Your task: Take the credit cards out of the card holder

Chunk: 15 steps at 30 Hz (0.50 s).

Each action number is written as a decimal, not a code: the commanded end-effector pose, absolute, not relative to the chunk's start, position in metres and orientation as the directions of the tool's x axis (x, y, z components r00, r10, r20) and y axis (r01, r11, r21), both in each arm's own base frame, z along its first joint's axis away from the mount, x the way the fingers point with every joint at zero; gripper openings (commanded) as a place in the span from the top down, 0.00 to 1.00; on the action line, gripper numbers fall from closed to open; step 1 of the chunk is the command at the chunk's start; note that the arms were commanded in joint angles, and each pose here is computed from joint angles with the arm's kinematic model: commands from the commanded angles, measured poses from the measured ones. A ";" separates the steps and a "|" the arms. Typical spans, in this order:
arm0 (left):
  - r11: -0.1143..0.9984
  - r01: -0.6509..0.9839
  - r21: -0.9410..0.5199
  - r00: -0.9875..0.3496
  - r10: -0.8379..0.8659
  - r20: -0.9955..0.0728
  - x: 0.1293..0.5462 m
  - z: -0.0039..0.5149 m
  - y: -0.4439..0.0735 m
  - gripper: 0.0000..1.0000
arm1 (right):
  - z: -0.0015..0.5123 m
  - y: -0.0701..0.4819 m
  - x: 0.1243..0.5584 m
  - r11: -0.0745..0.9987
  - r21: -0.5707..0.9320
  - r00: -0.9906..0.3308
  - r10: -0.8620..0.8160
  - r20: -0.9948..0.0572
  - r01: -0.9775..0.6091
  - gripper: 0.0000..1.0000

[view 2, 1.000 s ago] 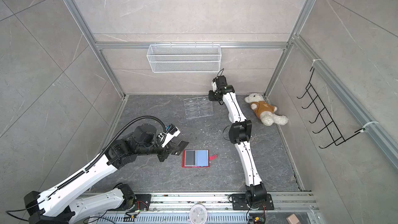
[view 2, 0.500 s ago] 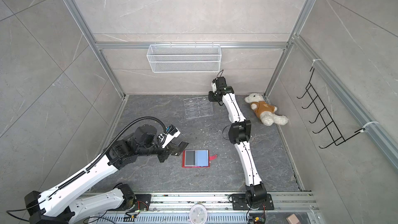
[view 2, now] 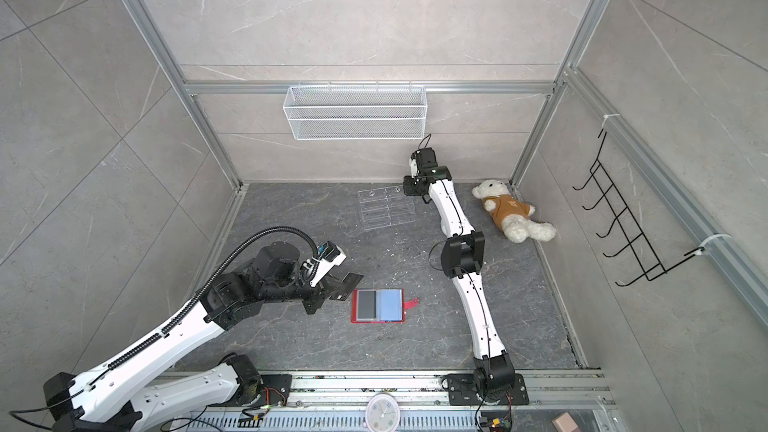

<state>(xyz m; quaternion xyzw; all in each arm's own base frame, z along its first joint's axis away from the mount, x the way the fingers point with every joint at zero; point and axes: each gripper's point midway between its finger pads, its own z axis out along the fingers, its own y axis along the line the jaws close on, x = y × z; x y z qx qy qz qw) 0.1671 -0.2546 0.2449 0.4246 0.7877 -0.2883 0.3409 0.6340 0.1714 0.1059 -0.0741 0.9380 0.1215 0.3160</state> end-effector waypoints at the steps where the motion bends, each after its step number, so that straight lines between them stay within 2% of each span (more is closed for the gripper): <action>1: 0.482 0.863 -0.155 -0.387 0.430 -0.816 0.169 0.258 -0.253 1.00 | 0.100 0.174 0.616 0.967 0.144 -0.827 -0.096 -0.554 -0.209 0.87; 6: 0.484 0.862 -0.153 -0.384 0.425 -0.820 0.168 0.258 -0.251 1.00 | 0.107 0.180 0.600 0.981 0.034 -0.834 -0.142 -0.534 -0.189 0.88; 15: 0.488 0.856 -0.168 -0.393 0.406 -0.825 0.162 0.256 -0.246 1.00 | 0.126 0.166 0.577 0.999 -0.040 -0.862 -0.005 -0.507 0.018 0.90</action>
